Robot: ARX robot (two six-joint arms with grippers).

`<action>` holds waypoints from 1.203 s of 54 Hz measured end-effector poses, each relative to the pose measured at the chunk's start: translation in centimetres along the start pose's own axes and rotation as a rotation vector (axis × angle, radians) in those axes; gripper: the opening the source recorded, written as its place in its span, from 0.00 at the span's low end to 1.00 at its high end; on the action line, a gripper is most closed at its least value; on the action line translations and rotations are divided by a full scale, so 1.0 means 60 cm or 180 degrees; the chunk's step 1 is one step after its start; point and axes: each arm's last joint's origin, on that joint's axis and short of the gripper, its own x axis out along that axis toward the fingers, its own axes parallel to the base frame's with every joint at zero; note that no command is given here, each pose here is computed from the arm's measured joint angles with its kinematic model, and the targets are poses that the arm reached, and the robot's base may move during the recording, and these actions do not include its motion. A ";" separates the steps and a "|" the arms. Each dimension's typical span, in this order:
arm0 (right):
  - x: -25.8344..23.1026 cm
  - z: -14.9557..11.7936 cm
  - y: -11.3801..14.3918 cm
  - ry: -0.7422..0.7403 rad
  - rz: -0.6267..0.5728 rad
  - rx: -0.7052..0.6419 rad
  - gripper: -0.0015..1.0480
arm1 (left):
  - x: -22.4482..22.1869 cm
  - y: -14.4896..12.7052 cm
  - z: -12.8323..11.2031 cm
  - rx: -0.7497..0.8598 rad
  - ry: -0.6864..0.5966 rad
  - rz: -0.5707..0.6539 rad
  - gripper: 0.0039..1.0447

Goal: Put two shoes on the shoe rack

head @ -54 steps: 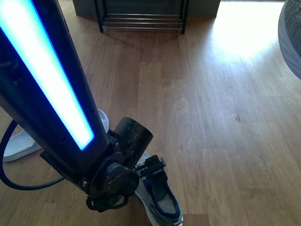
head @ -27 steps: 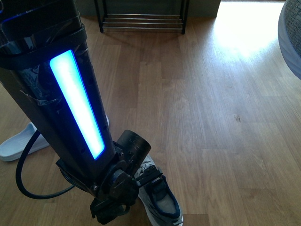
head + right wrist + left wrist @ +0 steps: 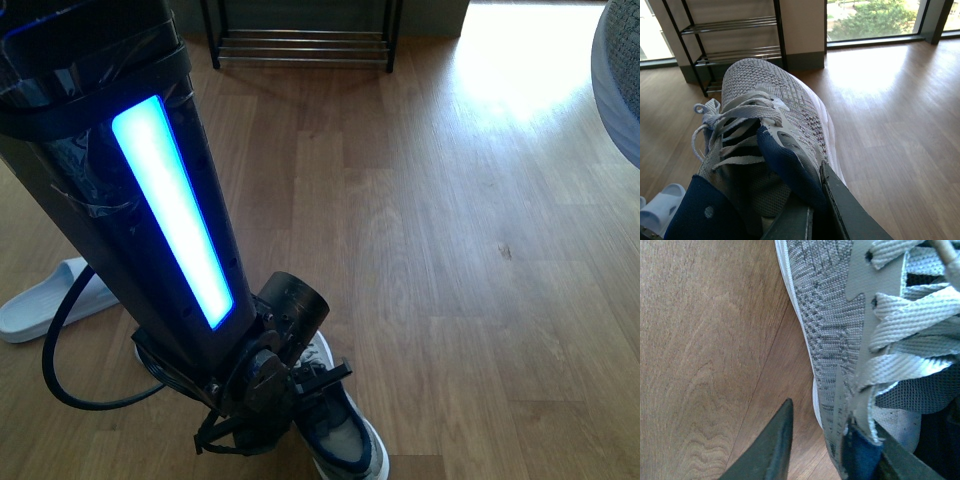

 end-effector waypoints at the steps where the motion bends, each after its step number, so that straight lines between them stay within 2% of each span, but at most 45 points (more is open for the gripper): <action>1: 0.000 0.000 0.000 0.0000 -0.0001 0.0000 0.01 | 0.000 0.000 0.000 0.0000 0.0001 0.0001 0.23; 8: 0.000 0.000 0.000 0.0001 0.0000 0.0000 0.01 | 0.000 0.002 -0.001 0.0001 0.0003 0.0033 0.01; 23: 0.000 0.000 0.000 0.0001 -0.0001 0.0000 0.01 | -0.009 0.006 -0.001 0.0083 -0.0138 0.0137 0.02; 33: 0.000 0.000 0.000 0.0001 0.0000 0.0000 0.01 | -0.054 0.018 0.004 0.0109 -0.0306 0.0326 0.02; 42: 0.000 0.000 0.000 0.0000 -0.0001 0.0000 0.01 | -0.114 0.018 0.012 0.0189 -0.0576 0.0405 0.02; 50: 0.000 0.000 0.000 0.0000 0.0000 0.0000 0.01 | -0.196 -0.016 0.017 0.0468 -0.0936 0.0223 0.02; 56: 0.000 0.000 0.000 0.0001 -0.0001 0.0000 0.01 | -0.270 -0.027 0.004 0.0719 -0.1254 0.0172 0.02; 65: 0.000 0.000 0.000 0.0001 0.0000 0.0000 0.01 | -0.346 -0.011 -0.019 0.0933 -0.1564 0.0197 0.02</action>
